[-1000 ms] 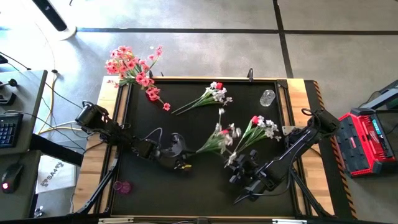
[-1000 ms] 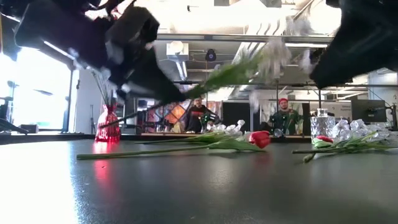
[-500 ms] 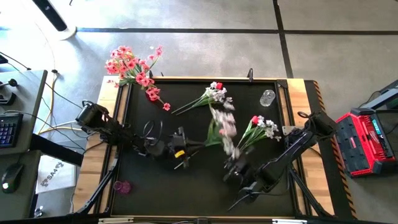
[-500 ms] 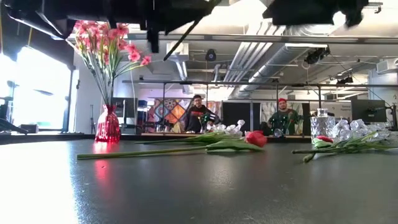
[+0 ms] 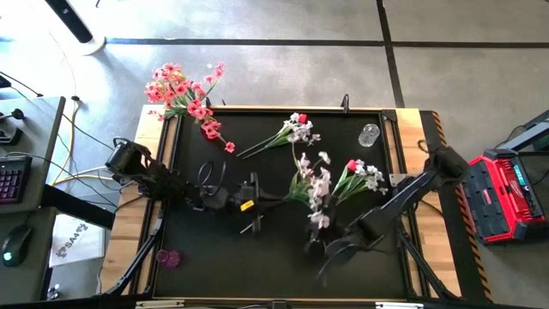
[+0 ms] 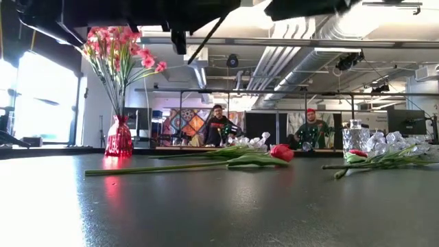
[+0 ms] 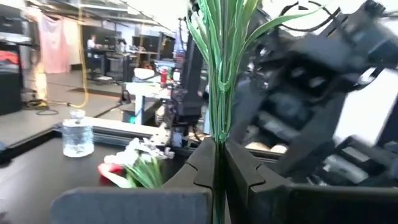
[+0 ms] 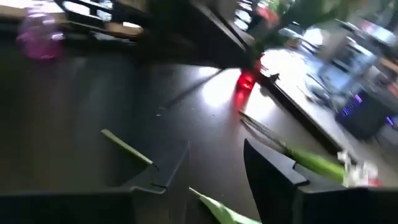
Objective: Sort flowers into vase by color
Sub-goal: Put the center white flower into the transparent vase
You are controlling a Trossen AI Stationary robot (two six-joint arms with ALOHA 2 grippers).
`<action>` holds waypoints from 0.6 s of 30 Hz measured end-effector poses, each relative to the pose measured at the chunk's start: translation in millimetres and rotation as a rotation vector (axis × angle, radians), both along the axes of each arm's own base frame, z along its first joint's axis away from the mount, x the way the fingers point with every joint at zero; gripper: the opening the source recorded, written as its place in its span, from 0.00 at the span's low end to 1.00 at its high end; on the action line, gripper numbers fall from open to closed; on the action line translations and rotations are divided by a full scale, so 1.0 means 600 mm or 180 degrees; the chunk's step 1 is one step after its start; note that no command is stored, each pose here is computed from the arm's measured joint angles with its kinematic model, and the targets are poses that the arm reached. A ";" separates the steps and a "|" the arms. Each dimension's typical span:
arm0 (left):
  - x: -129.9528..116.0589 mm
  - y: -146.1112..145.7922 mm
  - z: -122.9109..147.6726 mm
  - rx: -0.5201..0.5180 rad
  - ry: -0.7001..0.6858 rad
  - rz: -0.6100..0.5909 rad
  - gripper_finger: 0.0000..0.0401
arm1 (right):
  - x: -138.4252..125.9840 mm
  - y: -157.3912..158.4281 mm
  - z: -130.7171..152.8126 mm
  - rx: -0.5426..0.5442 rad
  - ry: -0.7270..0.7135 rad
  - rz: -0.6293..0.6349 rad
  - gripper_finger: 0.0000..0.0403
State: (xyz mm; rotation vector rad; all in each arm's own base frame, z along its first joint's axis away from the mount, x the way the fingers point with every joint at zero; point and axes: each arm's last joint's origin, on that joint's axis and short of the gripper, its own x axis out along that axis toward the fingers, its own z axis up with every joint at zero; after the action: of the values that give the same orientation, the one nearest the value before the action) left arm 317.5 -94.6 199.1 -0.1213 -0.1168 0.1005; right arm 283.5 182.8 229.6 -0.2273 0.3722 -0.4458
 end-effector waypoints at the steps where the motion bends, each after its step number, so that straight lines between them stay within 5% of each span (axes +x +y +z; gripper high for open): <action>1: 0.000 0.001 0.001 -0.0005 -0.0009 0.0055 0.00 | -0.006 -0.004 0.013 -0.0061 0.0065 0.0108 0.34; 5: -0.002 0.009 0.003 0.0034 -0.0022 0.0552 0.00 | -0.039 -0.045 0.066 -0.0107 0.0262 0.0234 0.34; 9: 0.002 0.030 0.006 0.0116 -0.0041 0.0787 0.00 | -0.084 -0.103 0.090 -0.0007 0.0395 -0.0061 0.34; 13: 0.012 0.064 0.003 0.0105 -0.0005 0.0747 0.00 | -0.121 -0.162 0.054 0.0227 0.0315 -0.0123 0.34; 18: 0.023 0.124 0.002 0.0072 -0.0024 0.0596 0.00 | -0.153 -0.225 -0.015 0.1073 -0.0446 0.0296 0.34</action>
State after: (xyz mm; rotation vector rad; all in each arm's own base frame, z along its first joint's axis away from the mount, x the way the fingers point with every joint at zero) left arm 331.2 -20.0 200.0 -0.0880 -0.1366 0.2855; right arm 191.6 47.5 220.8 0.1137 0.2926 -0.2993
